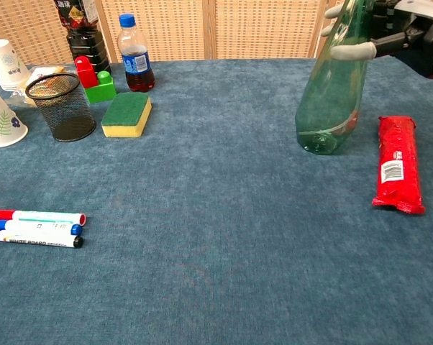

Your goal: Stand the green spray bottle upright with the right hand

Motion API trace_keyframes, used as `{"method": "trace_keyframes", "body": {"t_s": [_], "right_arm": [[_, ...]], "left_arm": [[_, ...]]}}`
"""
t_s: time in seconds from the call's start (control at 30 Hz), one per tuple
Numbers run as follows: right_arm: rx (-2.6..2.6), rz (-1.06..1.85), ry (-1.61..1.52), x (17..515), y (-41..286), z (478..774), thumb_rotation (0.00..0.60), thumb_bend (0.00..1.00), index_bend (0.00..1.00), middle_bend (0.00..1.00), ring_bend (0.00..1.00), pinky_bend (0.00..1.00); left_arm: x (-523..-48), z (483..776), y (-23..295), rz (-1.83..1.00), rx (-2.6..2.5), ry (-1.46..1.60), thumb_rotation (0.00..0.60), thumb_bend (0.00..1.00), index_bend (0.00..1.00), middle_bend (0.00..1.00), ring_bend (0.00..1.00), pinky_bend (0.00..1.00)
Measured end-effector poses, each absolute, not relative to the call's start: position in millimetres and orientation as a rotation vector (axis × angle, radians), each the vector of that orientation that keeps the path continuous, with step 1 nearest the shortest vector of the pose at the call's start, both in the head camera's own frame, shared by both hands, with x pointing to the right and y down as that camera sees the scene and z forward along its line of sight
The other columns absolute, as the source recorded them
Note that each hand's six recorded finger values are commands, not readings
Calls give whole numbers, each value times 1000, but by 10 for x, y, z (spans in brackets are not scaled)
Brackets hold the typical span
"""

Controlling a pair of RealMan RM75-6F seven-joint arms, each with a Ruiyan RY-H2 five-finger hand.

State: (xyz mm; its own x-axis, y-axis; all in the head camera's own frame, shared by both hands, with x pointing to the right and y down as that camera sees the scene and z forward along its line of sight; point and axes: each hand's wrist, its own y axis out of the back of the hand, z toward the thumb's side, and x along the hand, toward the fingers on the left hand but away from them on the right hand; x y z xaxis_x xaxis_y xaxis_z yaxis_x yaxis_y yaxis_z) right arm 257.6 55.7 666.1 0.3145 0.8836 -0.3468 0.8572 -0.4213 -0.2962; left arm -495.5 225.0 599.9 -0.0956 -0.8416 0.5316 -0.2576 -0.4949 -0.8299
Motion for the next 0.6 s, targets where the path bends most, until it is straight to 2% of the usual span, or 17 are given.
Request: {"method": "trace_keyframes", "body": {"t_s": [0.13,0.23,0.3,0.6], "right_arm": [[-2507,716,-1661,2619,570,6633,586,167,201,271,107,179],[-2514,713,-1659,2648,576,6614,519,167,180,261,95,159],[-2520,711,-1659,2664,584,6607,495,169,175,259,93,156],[-2506,723,-1688,2862,623,6576,488,170,171,259,93,155]], "left_arm": [[-4934,6009,2242,-1623,-1716,1192,600,308,314,293,268,311],[-4924,6010,2237,-1620,-1718,1192,600,307,312,293,269,310],[-4919,6008,2234,-1618,-1718,1191,600,307,312,293,268,310],[-4901,5993,2233,-1613,-1719,1187,600,306,312,293,268,310]]}}
